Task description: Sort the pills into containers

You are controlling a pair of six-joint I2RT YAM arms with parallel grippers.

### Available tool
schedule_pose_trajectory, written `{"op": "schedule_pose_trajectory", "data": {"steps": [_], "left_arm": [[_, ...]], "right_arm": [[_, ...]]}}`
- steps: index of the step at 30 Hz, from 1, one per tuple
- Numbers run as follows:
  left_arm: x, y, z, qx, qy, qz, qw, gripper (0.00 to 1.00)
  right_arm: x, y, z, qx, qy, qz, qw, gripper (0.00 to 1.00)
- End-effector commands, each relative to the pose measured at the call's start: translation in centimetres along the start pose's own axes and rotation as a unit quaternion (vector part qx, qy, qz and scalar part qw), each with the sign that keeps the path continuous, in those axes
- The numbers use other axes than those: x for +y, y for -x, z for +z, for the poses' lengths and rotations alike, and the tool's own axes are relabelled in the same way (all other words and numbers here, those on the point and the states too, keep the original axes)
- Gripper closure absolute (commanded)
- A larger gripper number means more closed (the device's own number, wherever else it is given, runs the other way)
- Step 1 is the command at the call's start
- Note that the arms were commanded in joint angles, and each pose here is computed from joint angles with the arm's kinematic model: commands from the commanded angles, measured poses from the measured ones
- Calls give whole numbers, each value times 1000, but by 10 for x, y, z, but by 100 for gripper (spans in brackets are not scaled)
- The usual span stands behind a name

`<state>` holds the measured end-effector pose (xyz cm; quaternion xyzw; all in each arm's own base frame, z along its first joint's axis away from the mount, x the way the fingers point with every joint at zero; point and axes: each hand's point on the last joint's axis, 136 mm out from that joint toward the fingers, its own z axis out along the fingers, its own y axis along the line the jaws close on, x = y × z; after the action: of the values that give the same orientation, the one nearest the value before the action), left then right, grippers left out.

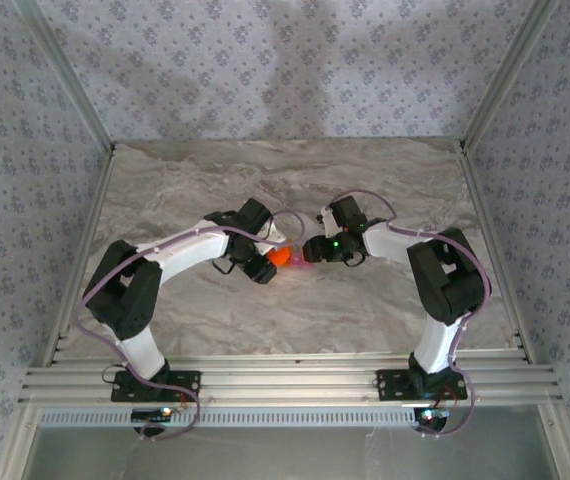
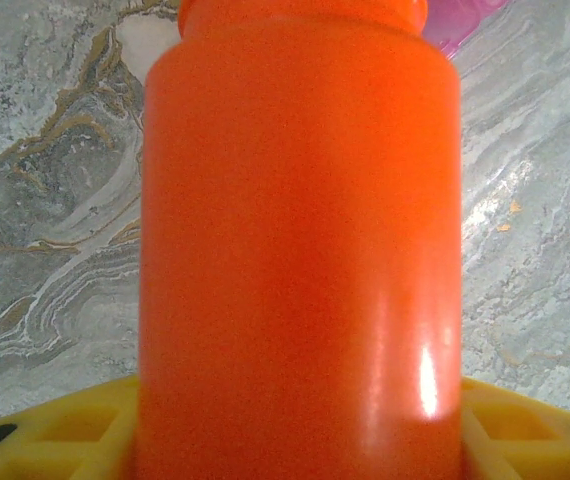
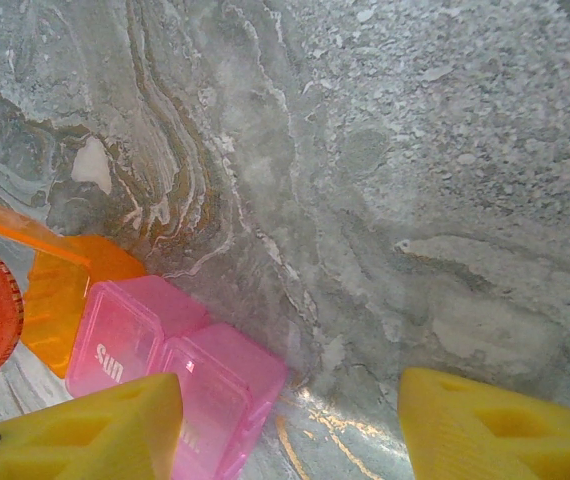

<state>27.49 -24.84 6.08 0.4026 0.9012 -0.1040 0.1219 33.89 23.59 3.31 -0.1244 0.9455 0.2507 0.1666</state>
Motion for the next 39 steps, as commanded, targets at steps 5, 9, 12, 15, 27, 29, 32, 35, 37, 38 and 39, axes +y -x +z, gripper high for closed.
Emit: {"op": "schedule_pose_trajectory", "data": {"steps": [5,9,12,15,27,29,32,35,37,38,39], "left_arm": [[-2,0,-1,13,2,14,1000,100],[-2,-4,-3,27,1,16,1000,100],[-3,-3,-4,29,-1,16,999,100],[-3,-4,-4,34,-2,17,999,100],[-2,2,-5,45,-1,22,999,100],[-3,3,-6,45,-1,24,999,100],[-2,2,-4,49,1,26,998,100],[0,1,-3,57,3,27,998,100],[0,1,-3,60,4,29,998,100],[1,0,-3,62,5,29,998,100],[1,0,-4,63,6,29,998,100]], "right_arm": [[-1,-7,8,21,2,2,1000,39],[-1,-7,8,21,3,2,1000,39],[-1,-7,8,21,3,2,1000,39],[-1,-7,9,22,4,3,1000,39],[0,-6,9,22,6,4,1000,39],[0,-7,9,23,6,3,1000,39],[0,-7,9,23,6,3,1000,39],[0,-7,9,23,6,4,1000,39],[0,-7,9,23,6,4,1000,39],[0,-7,9,23,6,3,1000,39],[0,-7,9,23,7,3,1000,39]]}}
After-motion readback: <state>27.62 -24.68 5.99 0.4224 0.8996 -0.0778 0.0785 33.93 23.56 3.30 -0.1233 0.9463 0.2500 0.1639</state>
